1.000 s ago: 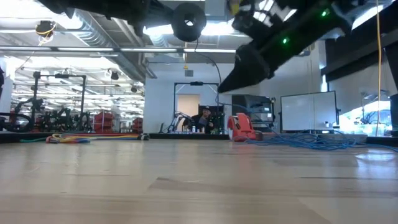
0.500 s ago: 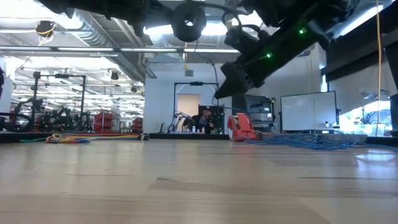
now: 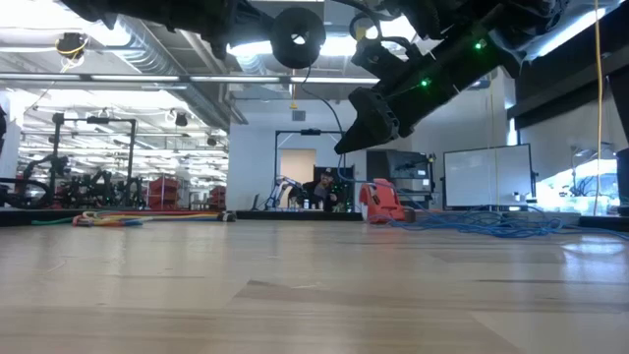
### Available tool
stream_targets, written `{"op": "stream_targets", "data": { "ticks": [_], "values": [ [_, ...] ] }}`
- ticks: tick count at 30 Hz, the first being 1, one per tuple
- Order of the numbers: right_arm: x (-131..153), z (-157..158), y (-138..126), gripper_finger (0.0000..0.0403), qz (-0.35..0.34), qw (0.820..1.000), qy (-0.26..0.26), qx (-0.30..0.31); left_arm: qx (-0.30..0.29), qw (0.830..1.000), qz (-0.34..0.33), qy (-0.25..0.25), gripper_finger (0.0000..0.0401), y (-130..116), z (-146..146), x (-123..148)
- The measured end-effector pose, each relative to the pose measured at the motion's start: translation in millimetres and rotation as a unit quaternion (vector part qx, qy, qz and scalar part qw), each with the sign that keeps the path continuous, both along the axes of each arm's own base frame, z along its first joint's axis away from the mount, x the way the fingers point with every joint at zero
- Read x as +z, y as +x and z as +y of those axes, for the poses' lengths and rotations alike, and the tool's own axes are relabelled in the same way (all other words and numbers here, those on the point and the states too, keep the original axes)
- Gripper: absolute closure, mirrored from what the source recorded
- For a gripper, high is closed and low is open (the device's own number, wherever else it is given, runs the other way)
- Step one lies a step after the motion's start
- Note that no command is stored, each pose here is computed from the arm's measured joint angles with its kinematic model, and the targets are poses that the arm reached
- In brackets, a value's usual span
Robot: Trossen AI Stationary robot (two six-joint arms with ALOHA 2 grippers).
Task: Coil cords
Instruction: Coil the blue wire on the black spool
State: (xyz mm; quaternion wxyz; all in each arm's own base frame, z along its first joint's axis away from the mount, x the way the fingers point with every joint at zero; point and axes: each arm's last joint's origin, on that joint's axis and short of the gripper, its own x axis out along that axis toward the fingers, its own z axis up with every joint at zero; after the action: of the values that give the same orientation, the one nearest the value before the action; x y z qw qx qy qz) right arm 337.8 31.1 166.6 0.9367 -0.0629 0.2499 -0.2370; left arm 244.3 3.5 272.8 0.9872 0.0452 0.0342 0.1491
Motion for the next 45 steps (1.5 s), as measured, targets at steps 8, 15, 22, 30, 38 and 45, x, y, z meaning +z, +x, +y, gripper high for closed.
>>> {"op": "stream_targets", "data": {
  "ticks": [8, 15, 22, 30, 38, 45],
  "values": [
    [2.8, 19.6, 10.6, 0.0394, -0.029, 0.999, -0.035, -0.006, 0.006, 0.998, -0.061, -0.029, 0.04, 6.7, 2.5, 4.9],
    [6.8, 33.2, 30.4, 0.0397, -0.026, 0.998, -0.053, 0.021, 0.062, 0.996, -0.055, -0.014, 0.04, 23.0, 5.8, -11.4],
    [41.7, 48.9, 44.2, 0.0399, -0.024, 0.993, -0.102, 0.047, 0.099, 0.995, -0.015, 0.016, 0.04, 27.6, 12.9, -22.5],
    [94.1, 45.6, 44.3, 0.04, 0.023, 0.987, -0.157, 0.019, 0.094, 0.994, 0.039, 0.048, 0.04, 26.6, 12.4, -29.7],
    [133.5, 29.7, -5.8, 0.0401, 0.088, 0.982, -0.162, -0.049, 0.064, 0.993, 0.063, 0.081, 0.04, 23.9, 0.2, -29.1],
    [97.2, 23.1, -29.8, 0.0401, 0.139, 0.98, -0.114, -0.081, 0.018, 0.997, 0.019, 0.075, 0.04, 14.3, -12.5, -11.0]
  ]
}}
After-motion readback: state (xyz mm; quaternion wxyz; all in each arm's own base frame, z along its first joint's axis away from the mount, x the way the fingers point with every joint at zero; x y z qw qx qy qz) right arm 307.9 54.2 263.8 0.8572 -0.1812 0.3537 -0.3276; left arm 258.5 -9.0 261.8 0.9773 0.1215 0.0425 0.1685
